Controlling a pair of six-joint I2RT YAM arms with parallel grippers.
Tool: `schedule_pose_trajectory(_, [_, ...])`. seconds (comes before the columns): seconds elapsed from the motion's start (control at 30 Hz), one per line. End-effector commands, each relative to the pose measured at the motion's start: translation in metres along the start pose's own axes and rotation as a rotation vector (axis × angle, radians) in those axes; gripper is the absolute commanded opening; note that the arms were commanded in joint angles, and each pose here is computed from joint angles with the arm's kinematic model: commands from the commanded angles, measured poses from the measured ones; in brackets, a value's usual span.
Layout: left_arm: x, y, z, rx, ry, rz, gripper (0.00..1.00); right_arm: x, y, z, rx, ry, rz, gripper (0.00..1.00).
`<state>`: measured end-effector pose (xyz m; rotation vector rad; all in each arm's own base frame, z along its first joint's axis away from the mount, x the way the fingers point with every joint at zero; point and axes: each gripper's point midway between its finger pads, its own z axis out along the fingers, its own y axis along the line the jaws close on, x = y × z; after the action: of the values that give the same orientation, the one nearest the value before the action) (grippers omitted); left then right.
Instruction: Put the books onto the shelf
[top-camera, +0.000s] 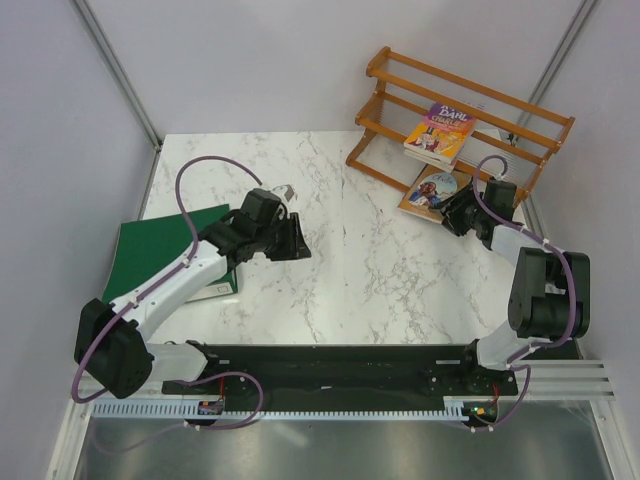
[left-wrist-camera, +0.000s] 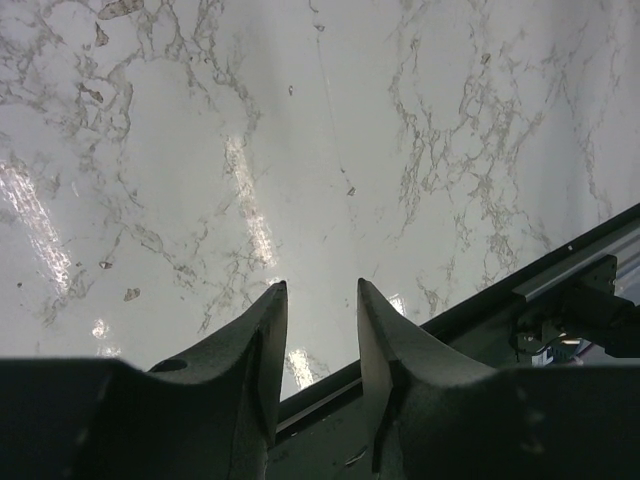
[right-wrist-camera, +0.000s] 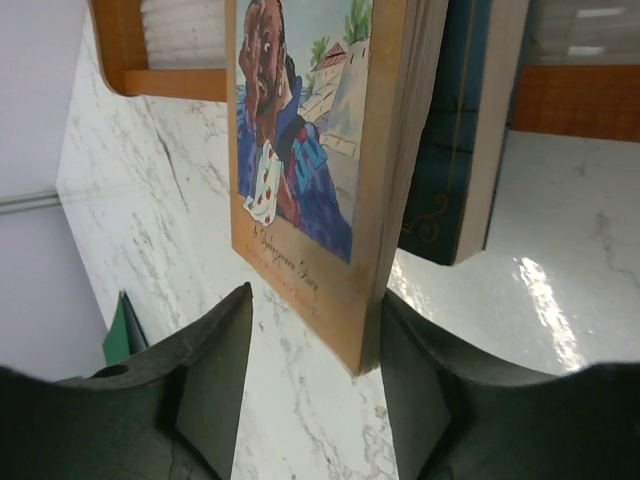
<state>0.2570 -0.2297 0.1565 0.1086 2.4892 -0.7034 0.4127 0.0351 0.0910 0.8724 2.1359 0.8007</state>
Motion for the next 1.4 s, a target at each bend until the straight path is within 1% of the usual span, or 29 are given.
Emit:
schedule_pose_trajectory(0.0, [0.003,-0.007,-0.004,0.036,0.001,0.035,0.40,-0.015,-0.003,-0.012,0.050,-0.045,-0.028,0.62])
schedule_pose_trajectory(0.03, [0.004,-0.007,-0.004,0.034,0.004,0.036,0.40,-0.019,0.004,-0.016,0.037,-0.064,-0.044,0.63])
schedule_pose_trajectory(0.07, [0.005,-0.006,-0.003,0.033,0.006,0.034,0.40,-0.015,0.000,-0.019,0.059,-0.052,-0.040,0.66])
schedule_pose_trajectory(0.17, [0.007,-0.009,-0.003,0.039,0.010,0.032,0.40,-0.014,-0.001,-0.030,0.080,-0.058,-0.057,0.68])
schedule_pose_trajectory(0.3, [0.011,-0.010,-0.002,0.041,0.018,0.036,0.40,-0.007,-0.008,-0.046,0.133,-0.051,-0.083,0.69])
schedule_pose_trajectory(0.37, [0.013,-0.010,-0.002,0.042,0.021,0.034,0.40,-0.009,-0.009,-0.057,0.150,-0.079,-0.123,0.69])
schedule_pose_trajectory(0.4, [0.015,-0.009,-0.001,0.038,0.023,0.034,0.40,-0.006,-0.013,-0.062,0.176,-0.072,-0.136,0.69])
schedule_pose_trajectory(0.43, [0.016,-0.009,-0.001,0.038,0.025,0.033,0.39,-0.011,-0.010,-0.072,0.179,-0.103,-0.173,0.68])
schedule_pose_trajectory(0.5, [0.020,-0.006,0.000,0.031,0.031,0.031,0.39,-0.012,-0.002,-0.087,0.175,-0.129,-0.226,0.61])
schedule_pose_trajectory(0.53, [0.021,-0.006,0.001,0.030,0.032,0.032,0.39,-0.014,0.001,-0.092,0.181,-0.144,-0.250,0.52])
schedule_pose_trajectory(0.57, [0.023,-0.005,0.002,0.026,0.037,0.029,0.39,-0.013,0.001,-0.096,0.187,-0.141,-0.295,0.45])
schedule_pose_trajectory(0.6, [0.023,-0.004,0.003,0.024,0.037,0.031,0.39,-0.013,0.015,-0.098,0.163,-0.145,-0.340,0.35])
schedule_pose_trajectory(0.63, [0.025,-0.003,0.003,0.021,0.041,0.028,0.39,-0.014,0.019,-0.099,0.171,-0.152,-0.375,0.05])
schedule_pose_trajectory(0.67, [0.025,-0.003,0.004,0.020,0.041,0.029,0.39,-0.010,0.020,-0.099,0.191,-0.132,-0.419,0.00])
schedule_pose_trajectory(0.7, [0.026,-0.003,0.004,0.020,0.042,0.027,0.39,-0.005,0.036,-0.094,0.171,-0.110,-0.477,0.00])
schedule_pose_trajectory(0.77, [0.028,-0.002,0.005,0.016,0.046,0.029,0.39,0.004,0.039,-0.089,0.211,-0.069,-0.565,0.00])
schedule_pose_trajectory(0.8, [0.029,-0.001,0.006,0.012,0.049,0.028,0.39,0.012,0.051,-0.080,0.203,-0.036,-0.609,0.00])
schedule_pose_trajectory(0.9, [0.031,0.001,0.006,0.007,0.053,0.029,0.39,0.027,0.056,-0.063,0.232,0.047,-0.685,0.00])
schedule_pose_trajectory(0.93, [0.032,0.001,0.006,0.008,0.054,0.027,0.39,0.028,0.053,-0.059,0.259,0.053,-0.702,0.00])
schedule_pose_trajectory(1.17, [0.037,0.004,0.008,-0.001,0.064,0.026,0.39,0.059,0.039,-0.024,0.359,0.208,-0.805,0.00])
schedule_pose_trajectory(1.27, [0.038,0.005,0.009,-0.003,0.067,0.026,0.39,0.064,0.032,-0.015,0.391,0.227,-0.823,0.00])
schedule_pose_trajectory(1.37, [0.040,0.006,0.009,-0.004,0.073,0.026,0.39,0.058,0.030,-0.009,0.432,0.200,-0.826,0.00])
